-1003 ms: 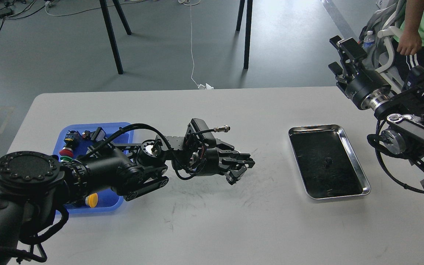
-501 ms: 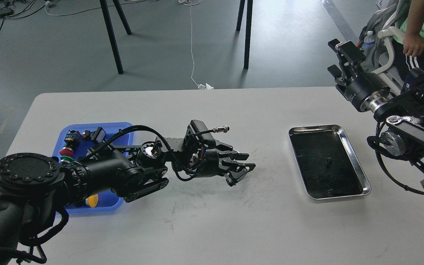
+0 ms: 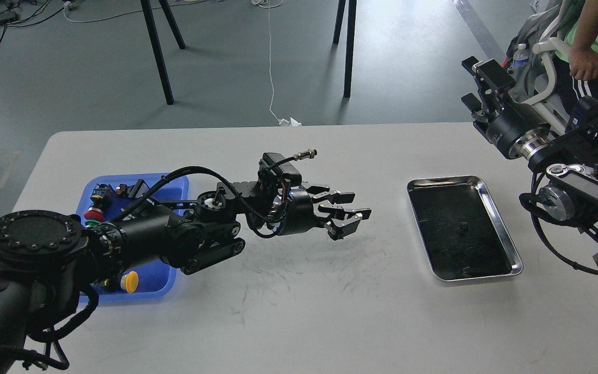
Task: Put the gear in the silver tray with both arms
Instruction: 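Lift the small black part and carry it toward the table centre, then release the part on the table and raise the left arm away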
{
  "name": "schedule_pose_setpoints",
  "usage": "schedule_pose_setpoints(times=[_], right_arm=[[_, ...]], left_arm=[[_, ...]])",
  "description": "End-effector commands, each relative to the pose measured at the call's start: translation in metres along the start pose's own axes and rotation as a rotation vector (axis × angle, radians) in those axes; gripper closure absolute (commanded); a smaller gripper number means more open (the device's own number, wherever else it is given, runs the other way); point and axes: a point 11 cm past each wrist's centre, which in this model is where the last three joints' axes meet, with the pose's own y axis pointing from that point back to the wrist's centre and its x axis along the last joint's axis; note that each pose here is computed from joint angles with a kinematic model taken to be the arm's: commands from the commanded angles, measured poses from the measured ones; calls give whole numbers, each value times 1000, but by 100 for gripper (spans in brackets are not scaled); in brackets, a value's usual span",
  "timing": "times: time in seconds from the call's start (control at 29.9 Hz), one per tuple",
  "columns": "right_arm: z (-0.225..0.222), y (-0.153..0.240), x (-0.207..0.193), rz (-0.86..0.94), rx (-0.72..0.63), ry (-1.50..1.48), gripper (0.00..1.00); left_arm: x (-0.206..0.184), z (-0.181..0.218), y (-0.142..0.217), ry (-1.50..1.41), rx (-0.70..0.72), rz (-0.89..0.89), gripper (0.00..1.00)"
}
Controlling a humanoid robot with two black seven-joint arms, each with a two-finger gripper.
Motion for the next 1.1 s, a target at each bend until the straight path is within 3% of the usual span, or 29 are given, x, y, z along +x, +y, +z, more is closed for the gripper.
schedule_pose_setpoints(times=[0.0, 0.1, 0.23, 0.6, 0.9, 1.07], right_arm=[[-1, 0, -5, -12, 4, -8, 5], [-2, -1, -4, -12, 6, -6, 5], [-1, 0, -7, -53, -5, 14, 5], [-1, 10, -19, -219, -57, 103, 5], [-12, 7, -29, -424, -121, 222, 5], [-21, 6, -25, -522, -165, 342, 5]], left_arm=[[26, -27, 21, 49, 73, 88, 30], [50, -51, 44, 101, 136, 183, 13], [69, -71, 66, 152, 191, 276, 2], [95, -130, 137, 383, 355, 483, 2], [104, -160, 180, 688, 397, 703, 2], [104, -166, 195, 907, 319, 768, 2]])
